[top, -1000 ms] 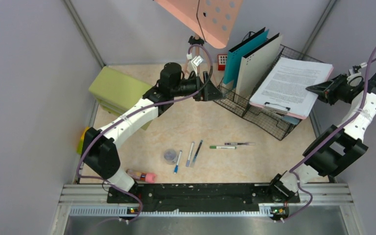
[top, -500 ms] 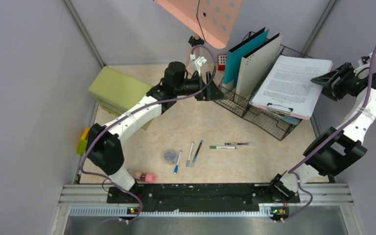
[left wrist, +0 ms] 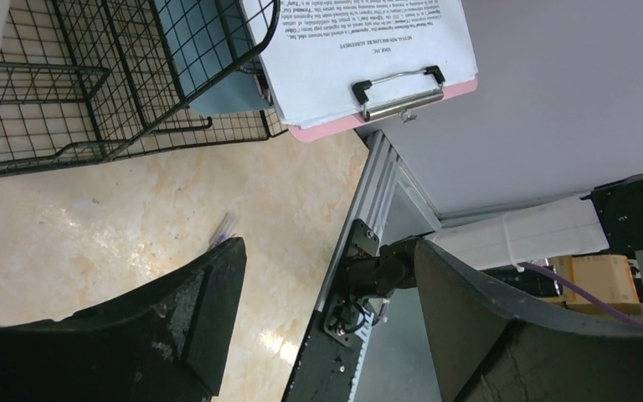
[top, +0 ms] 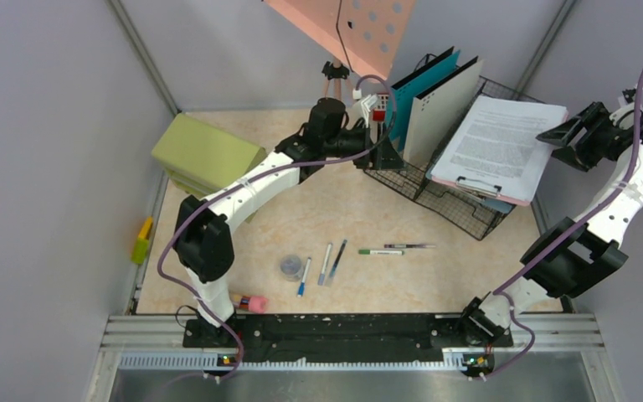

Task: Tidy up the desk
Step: Place the folder in the storage box.

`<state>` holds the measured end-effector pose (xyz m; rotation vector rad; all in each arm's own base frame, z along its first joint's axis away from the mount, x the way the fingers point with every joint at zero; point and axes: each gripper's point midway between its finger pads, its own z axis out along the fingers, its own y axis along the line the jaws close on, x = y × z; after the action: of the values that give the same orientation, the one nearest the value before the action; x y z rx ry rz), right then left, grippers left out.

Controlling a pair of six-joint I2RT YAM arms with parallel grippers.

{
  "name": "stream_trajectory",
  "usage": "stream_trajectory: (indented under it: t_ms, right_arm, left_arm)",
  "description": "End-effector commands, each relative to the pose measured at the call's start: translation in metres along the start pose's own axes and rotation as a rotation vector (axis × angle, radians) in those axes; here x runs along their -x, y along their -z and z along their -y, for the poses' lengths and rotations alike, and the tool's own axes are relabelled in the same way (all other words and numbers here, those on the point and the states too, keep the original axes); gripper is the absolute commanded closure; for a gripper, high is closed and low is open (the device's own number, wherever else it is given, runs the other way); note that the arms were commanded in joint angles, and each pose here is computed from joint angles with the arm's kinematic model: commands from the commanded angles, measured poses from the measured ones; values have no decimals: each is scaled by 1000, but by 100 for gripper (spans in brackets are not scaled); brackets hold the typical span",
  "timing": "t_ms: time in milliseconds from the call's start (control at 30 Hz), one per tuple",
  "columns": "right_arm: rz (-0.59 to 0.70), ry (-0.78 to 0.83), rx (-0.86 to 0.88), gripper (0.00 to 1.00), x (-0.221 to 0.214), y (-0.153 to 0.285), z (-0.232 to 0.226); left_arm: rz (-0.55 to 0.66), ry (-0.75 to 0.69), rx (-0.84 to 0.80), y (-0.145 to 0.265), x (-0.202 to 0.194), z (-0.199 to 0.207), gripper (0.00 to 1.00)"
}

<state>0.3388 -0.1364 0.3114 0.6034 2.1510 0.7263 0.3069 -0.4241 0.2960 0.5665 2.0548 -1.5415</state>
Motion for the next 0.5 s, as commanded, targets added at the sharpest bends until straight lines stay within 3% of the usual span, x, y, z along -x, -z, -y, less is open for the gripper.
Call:
stream_trajectory:
  t_ms: [0,233,467]
  right_arm:
    - [27,97,-4,37,6,13,-15]
    - [24,180,-29,36,3,20,-15]
    - [35,260,-46,35,-1,28,-18]
  left_arm:
    - [18,-72,-30,-10,11,18,21]
    - [-23,-58,-79,-40,-7,40,21]
    - [-47,72,-160,-71,-19,65,20]
